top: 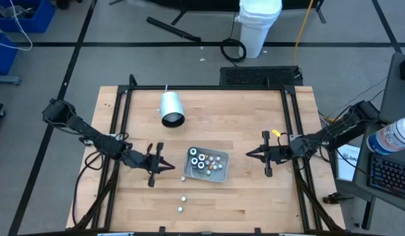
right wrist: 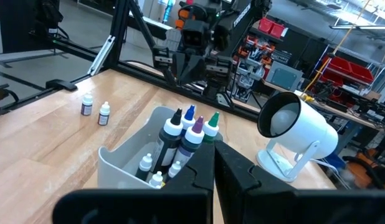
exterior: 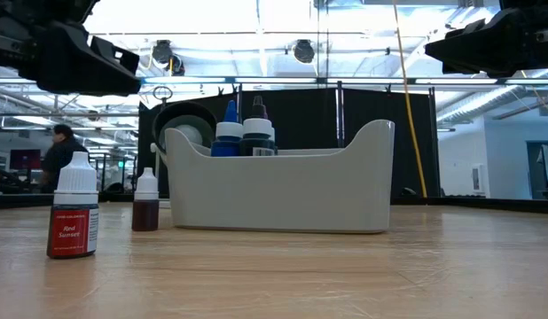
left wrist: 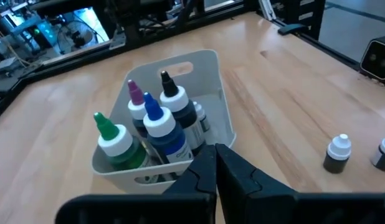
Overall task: Pick & Place food coloring
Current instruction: Put the red food coloring bottle into the gray bin
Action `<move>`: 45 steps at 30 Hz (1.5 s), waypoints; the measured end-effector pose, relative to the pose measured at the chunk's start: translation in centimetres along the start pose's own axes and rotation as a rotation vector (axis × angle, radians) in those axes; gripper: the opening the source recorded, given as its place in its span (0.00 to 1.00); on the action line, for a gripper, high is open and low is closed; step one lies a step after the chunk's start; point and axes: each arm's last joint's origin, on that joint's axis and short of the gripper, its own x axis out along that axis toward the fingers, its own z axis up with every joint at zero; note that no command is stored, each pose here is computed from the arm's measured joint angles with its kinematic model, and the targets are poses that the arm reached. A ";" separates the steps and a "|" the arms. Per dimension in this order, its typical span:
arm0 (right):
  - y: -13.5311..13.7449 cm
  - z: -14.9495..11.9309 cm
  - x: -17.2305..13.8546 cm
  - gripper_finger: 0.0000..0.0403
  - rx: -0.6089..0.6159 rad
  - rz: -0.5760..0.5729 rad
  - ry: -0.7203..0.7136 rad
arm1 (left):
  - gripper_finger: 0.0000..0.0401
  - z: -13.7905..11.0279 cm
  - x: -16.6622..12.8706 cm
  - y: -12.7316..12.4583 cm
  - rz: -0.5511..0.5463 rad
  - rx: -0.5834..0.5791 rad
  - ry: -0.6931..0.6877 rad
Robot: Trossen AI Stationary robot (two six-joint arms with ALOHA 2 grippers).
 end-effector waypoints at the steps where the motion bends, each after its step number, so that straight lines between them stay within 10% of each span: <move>1: 0.0 0.0 0.0 0.00 0.002 0.000 0.001 | 0.02 0.0 0.0 0.0 -0.003 0.006 0.000; 30: 0.0 2.2 4.2 0.00 0.128 -0.169 -0.101 | 0.07 0.4 0.0 0.0 -0.019 0.006 -0.038; 45: 4.0 9.1 19.1 0.04 0.187 0.040 0.384 | 0.09 1.5 0.0 0.9 0.104 0.131 -0.136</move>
